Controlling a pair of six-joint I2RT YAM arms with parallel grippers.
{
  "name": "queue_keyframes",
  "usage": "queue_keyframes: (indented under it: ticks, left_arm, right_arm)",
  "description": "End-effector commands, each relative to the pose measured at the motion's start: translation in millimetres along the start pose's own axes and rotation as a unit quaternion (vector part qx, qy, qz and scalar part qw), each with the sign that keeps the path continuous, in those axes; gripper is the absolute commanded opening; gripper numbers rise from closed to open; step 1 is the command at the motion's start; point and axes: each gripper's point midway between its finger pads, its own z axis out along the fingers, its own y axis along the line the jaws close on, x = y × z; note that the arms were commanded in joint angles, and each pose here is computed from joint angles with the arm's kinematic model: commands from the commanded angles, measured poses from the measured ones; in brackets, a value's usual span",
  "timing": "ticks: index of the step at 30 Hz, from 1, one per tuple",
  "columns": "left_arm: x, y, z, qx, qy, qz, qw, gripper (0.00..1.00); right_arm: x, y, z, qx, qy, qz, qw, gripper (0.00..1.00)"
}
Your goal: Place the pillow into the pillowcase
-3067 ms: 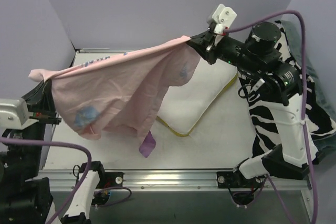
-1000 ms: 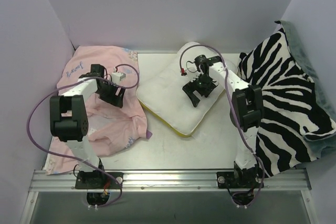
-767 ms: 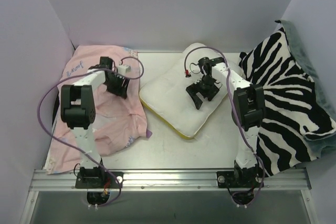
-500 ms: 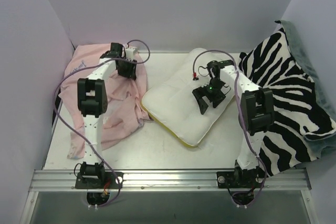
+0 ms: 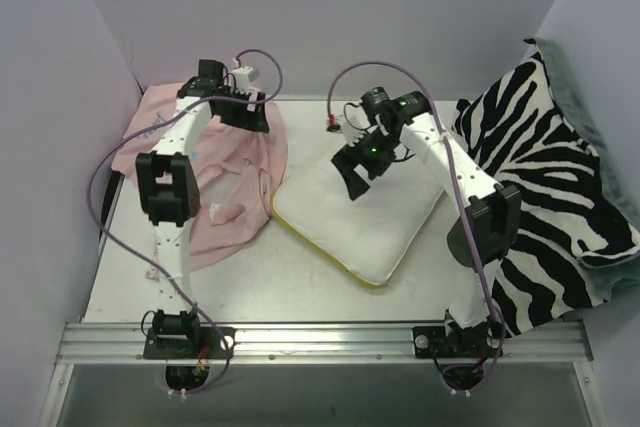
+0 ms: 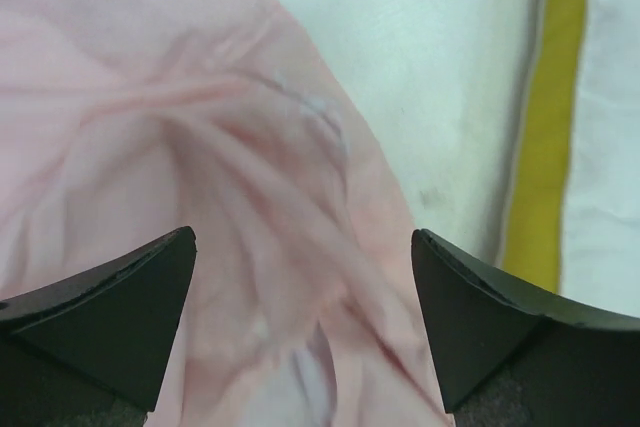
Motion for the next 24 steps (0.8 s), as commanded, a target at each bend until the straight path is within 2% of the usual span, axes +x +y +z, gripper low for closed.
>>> queue_keyframes:
  ticks: [1, 2, 3, 4, 6, 7, 8, 12, 13, 17, 19, 21, 24]
  left_arm:
    - [-36.3, -10.1, -126.7, -0.008, -0.058, 0.041, 0.997, 0.97]
    - [-24.4, 5.8, -142.2, -0.023, -0.052, 0.034, 0.998, 0.97]
    - [-14.7, 23.1, -174.7, -0.040, -0.056, 0.017, 0.997, 0.97]
    - [12.0, 33.8, -177.6, -0.042, -0.032, -0.002, 0.999, 0.97]
    - [33.3, 50.2, -201.9, -0.063, -0.024, -0.005, 0.998, 0.95]
    - [62.5, 60.1, -208.7, -0.057, -0.002, -0.033, 0.998, 0.94]
    - [72.9, 63.7, -214.6, -0.053, 0.002, -0.022, 0.998, 0.93]
    - [112.8, 50.5, -219.2, -0.033, 0.029, -0.007, 0.999, 0.91]
    - [118.4, 48.3, -217.3, -0.029, 0.033, -0.010, 0.999, 0.90]
    - [144.7, 52.8, -206.4, -0.039, 0.054, -0.037, 0.997, 0.88]
    - [162.6, 69.1, -201.0, -0.074, 0.082, -0.042, 0.993, 0.86]
    - [175.6, 77.8, -199.2, -0.083, 0.098, -0.047, 0.991, 0.84]
    - [179.1, 82.1, -202.6, -0.085, 0.093, -0.044, 0.991, 0.84]
  right_arm:
    - [-51.3, 26.6, 1.2, -0.033, -0.040, -0.021, 0.998, 0.85]
    - [-77.7, 38.1, -7.0, -0.041, -0.073, -0.034, 0.996, 0.82]
    - [-86.5, 38.5, 8.7, -0.055, -0.065, -0.014, 0.996, 0.80]
    - [-97.9, 41.7, 12.9, -0.059, -0.073, -0.011, 0.996, 0.78]
    - [-124.5, 46.6, 27.1, -0.062, -0.087, 0.005, 0.994, 0.68]
    - [-138.4, 45.2, 31.0, -0.056, -0.104, 0.009, 0.993, 0.67]
    - [-146.3, 42.6, 37.1, -0.048, -0.111, 0.018, 0.992, 0.66]
    - [-174.6, 14.3, 67.8, 0.005, -0.147, 0.095, 0.985, 0.70]
    - [-189.3, 8.9, 68.7, 0.014, -0.176, 0.112, 0.978, 0.72]
    - [-215.9, -3.2, 86.1, 0.032, -0.218, 0.119, 0.968, 0.75]
    - [-214.2, -7.3, 107.4, 0.038, -0.203, 0.117, 0.971, 0.72]
    - [-194.4, -19.6, 128.6, 0.067, -0.167, 0.115, 0.977, 0.65]
    - [-129.3, -54.6, 155.9, 0.118, -0.061, 0.128, 0.983, 0.54]
